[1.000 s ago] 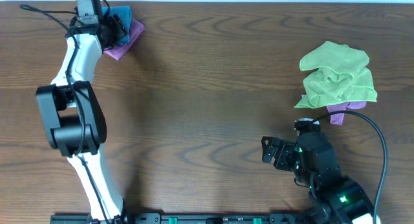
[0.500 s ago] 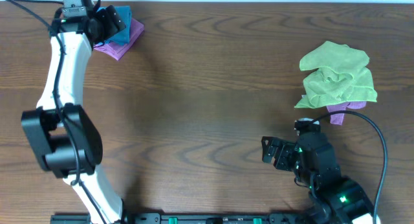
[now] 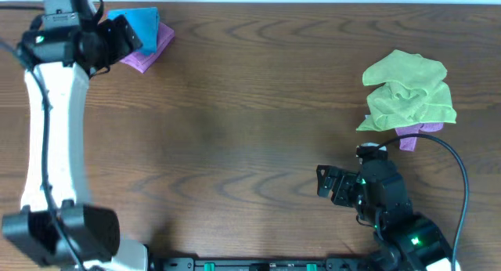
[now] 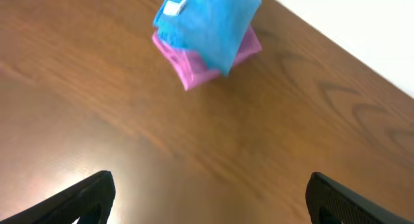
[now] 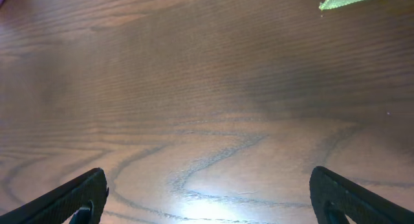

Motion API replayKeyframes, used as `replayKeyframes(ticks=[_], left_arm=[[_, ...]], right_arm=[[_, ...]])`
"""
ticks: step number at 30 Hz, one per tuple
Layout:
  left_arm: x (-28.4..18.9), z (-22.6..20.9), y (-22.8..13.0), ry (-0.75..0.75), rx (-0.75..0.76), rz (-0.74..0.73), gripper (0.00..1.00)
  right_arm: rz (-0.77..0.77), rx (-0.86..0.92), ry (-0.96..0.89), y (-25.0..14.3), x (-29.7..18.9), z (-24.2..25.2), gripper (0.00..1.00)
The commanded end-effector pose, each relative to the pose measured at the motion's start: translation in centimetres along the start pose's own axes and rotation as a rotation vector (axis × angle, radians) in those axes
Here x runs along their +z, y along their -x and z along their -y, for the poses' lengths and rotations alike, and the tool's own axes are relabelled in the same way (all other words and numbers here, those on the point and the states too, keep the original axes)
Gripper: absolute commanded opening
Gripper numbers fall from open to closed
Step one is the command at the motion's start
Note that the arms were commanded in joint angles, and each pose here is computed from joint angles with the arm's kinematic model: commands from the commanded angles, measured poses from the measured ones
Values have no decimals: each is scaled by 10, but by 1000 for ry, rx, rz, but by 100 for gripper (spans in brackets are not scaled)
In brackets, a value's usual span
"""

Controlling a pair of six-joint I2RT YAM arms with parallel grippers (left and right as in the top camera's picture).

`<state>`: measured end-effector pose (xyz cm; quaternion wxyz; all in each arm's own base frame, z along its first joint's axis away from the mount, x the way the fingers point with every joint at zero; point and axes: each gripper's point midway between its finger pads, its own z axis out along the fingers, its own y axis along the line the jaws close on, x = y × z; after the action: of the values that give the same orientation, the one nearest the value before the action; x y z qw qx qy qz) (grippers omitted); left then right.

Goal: Fold the cloth

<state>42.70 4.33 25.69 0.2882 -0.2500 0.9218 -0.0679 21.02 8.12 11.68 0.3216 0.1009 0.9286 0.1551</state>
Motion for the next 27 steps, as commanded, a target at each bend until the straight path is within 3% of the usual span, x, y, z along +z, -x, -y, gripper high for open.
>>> replayKeyframes(ticks=[1, 17, 27], left_arm=[[-30, -3, -7, 9, 24, 9, 95], [-169, -39, -60, 74, 196, 132, 95], [-181, -59, -112, 72, 205, 106, 95]], right_arm=[[1, 20, -7, 0, 1, 2, 99], [1, 20, -7, 0, 1, 2, 99], [1, 20, -7, 0, 1, 2, 99]])
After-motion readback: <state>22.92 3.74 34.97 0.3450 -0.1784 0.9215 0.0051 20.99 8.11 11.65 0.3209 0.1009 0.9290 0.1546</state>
